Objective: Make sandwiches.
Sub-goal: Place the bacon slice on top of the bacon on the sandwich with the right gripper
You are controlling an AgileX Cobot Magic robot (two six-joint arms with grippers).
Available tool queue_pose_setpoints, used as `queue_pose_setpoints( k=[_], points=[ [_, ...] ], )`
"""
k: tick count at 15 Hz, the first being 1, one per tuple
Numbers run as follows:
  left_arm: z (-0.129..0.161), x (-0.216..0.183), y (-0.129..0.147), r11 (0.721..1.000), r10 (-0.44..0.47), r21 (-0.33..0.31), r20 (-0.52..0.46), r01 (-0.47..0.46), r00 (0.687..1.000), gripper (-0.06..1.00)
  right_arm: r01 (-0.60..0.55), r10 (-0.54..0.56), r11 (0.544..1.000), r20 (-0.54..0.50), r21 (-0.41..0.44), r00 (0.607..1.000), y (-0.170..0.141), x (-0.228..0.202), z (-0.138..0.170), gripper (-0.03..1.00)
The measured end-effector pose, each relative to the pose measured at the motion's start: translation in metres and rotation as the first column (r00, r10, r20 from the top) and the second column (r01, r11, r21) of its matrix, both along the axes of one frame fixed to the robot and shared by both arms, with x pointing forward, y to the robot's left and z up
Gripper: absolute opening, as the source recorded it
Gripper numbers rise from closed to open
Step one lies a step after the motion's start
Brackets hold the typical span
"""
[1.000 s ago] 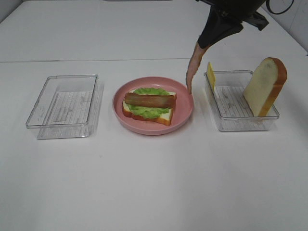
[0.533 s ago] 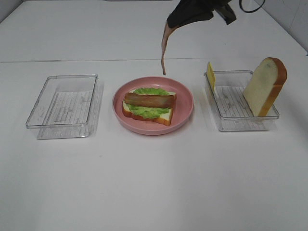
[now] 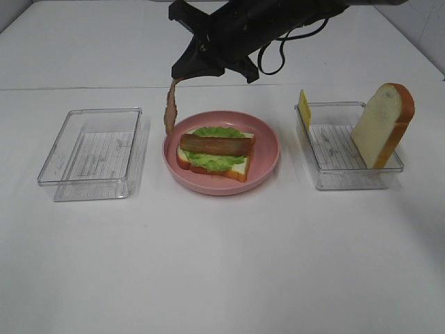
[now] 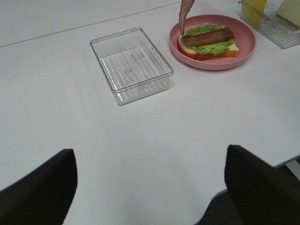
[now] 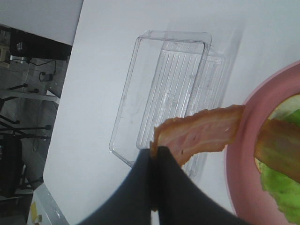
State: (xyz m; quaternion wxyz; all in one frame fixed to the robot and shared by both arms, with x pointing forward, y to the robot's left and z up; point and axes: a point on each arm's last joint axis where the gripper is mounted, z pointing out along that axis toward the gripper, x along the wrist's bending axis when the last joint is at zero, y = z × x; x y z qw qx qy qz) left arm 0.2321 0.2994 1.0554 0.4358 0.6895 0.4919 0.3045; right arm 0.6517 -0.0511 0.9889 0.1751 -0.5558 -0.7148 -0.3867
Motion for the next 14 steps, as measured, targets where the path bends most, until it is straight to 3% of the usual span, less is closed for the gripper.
queue_pose_setpoints(
  k=[2,7,14],
  points=[
    [0.000,0.000,0.000,1.000,0.000,0.000,0.000,0.000,1.000,0.81,0.001,-0.001,1.000,-0.038,0.003,0.999,0.005,0.004,-0.025,0.00],
    [0.000,0.000,0.000,1.000,0.000,0.000,0.000,0.000,1.000,0.81,0.014,-0.020,0.986,-0.032,-0.164,0.999,-0.017,0.012,-0.041,0.00],
    [0.000,0.000,0.000,1.000,0.000,0.000,0.000,0.000,1.000,0.81,0.024,-0.040,0.921,-0.033,-0.388,0.999,-0.036,0.012,-0.053,0.00]
  ],
)
